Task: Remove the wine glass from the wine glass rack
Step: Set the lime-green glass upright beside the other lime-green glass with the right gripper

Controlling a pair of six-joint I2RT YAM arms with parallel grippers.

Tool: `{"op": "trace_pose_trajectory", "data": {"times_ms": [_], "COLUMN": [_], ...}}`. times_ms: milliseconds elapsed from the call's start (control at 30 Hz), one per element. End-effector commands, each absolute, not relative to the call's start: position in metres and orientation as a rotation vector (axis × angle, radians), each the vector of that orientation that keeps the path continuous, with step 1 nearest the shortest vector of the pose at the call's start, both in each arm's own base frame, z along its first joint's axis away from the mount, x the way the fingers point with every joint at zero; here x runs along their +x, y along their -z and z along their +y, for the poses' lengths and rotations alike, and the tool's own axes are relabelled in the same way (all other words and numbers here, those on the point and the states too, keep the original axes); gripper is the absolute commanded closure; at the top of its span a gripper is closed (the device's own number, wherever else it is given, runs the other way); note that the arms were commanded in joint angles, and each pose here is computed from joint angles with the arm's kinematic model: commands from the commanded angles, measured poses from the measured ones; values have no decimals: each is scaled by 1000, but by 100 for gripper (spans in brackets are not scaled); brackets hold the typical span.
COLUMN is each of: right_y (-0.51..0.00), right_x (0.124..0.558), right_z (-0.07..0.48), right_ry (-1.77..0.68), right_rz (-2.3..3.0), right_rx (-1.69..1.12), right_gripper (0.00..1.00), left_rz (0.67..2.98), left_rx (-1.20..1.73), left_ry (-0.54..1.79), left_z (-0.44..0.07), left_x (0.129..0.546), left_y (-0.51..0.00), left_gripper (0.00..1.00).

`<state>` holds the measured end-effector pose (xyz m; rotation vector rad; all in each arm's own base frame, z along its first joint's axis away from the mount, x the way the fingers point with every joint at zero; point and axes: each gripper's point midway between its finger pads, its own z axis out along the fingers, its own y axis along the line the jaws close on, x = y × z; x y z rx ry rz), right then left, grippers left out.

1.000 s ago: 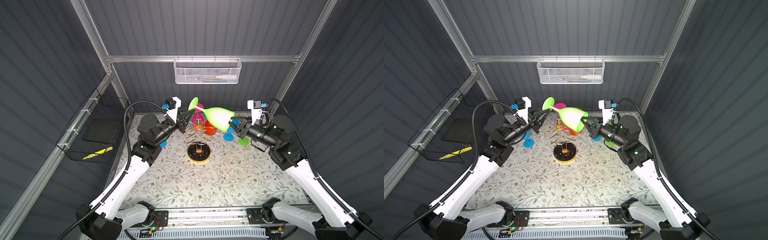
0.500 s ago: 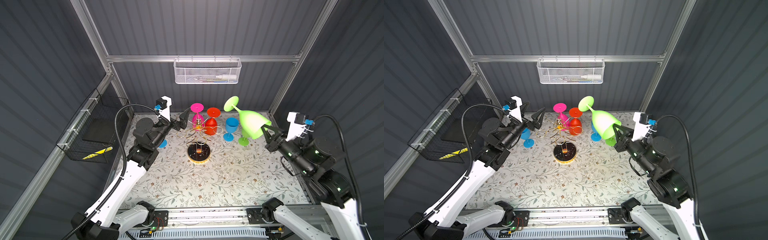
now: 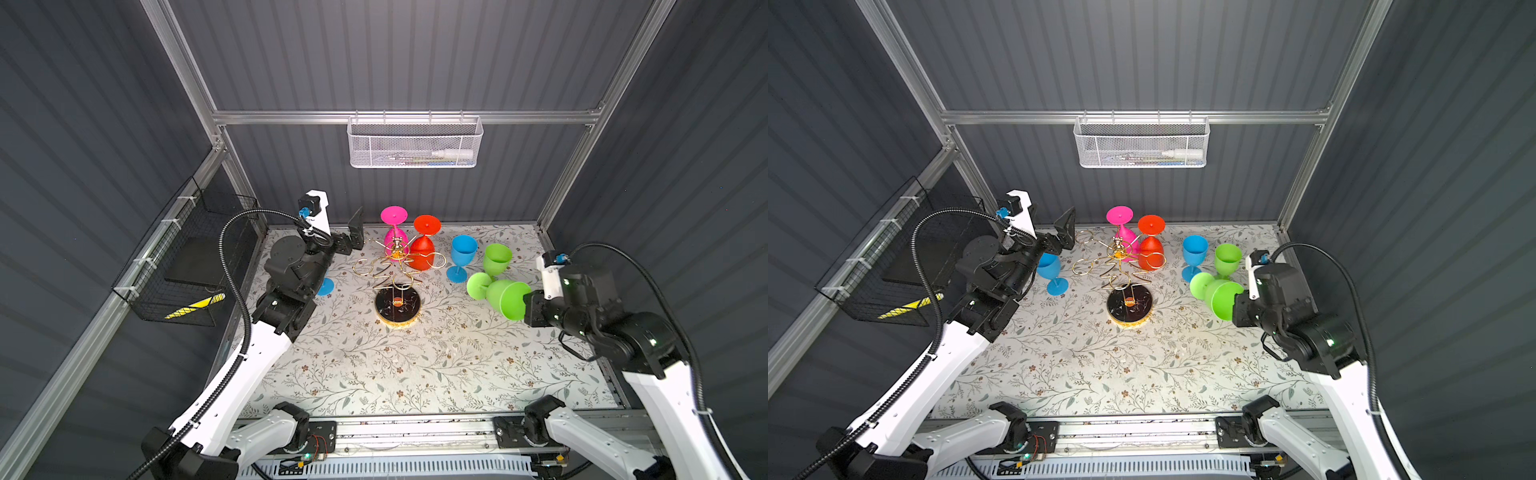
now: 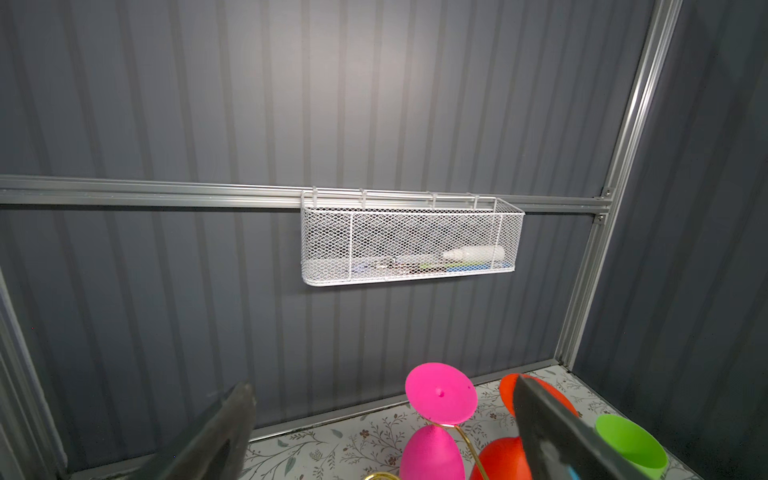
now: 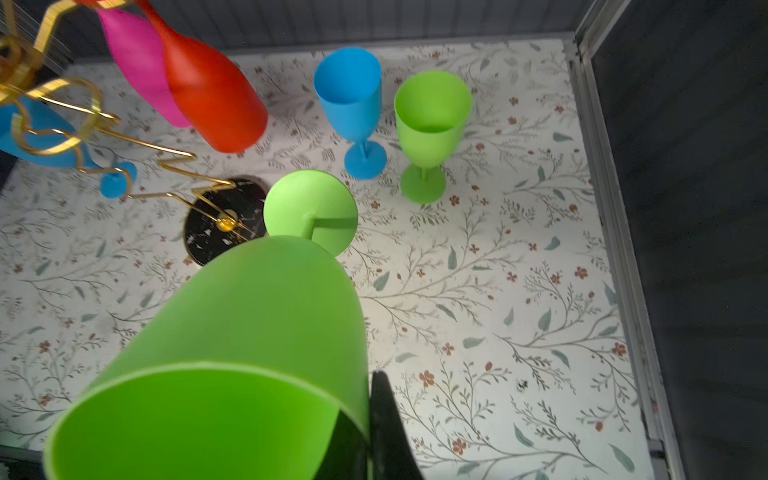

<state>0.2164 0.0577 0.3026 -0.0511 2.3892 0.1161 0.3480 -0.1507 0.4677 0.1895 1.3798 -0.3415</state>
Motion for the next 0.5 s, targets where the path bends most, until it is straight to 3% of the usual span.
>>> {"op": "trace_pose_trajectory", "data": {"times_ms": [0, 467], "right_y": [-279, -228], "right_x": [208, 260], "right_z": [42, -19], "right_ry": [19, 172], "right_rz": [2545, 2679], "right_rx": [-81, 140], "right_gripper": [100, 100], "left_rz": [1373, 1395], "left_rx": [132, 89], "left_ry": [309, 241], "left_z": [-134, -115], "left_x": [342, 338], "left_y": [-472, -461], "left_gripper": [1, 0]}}
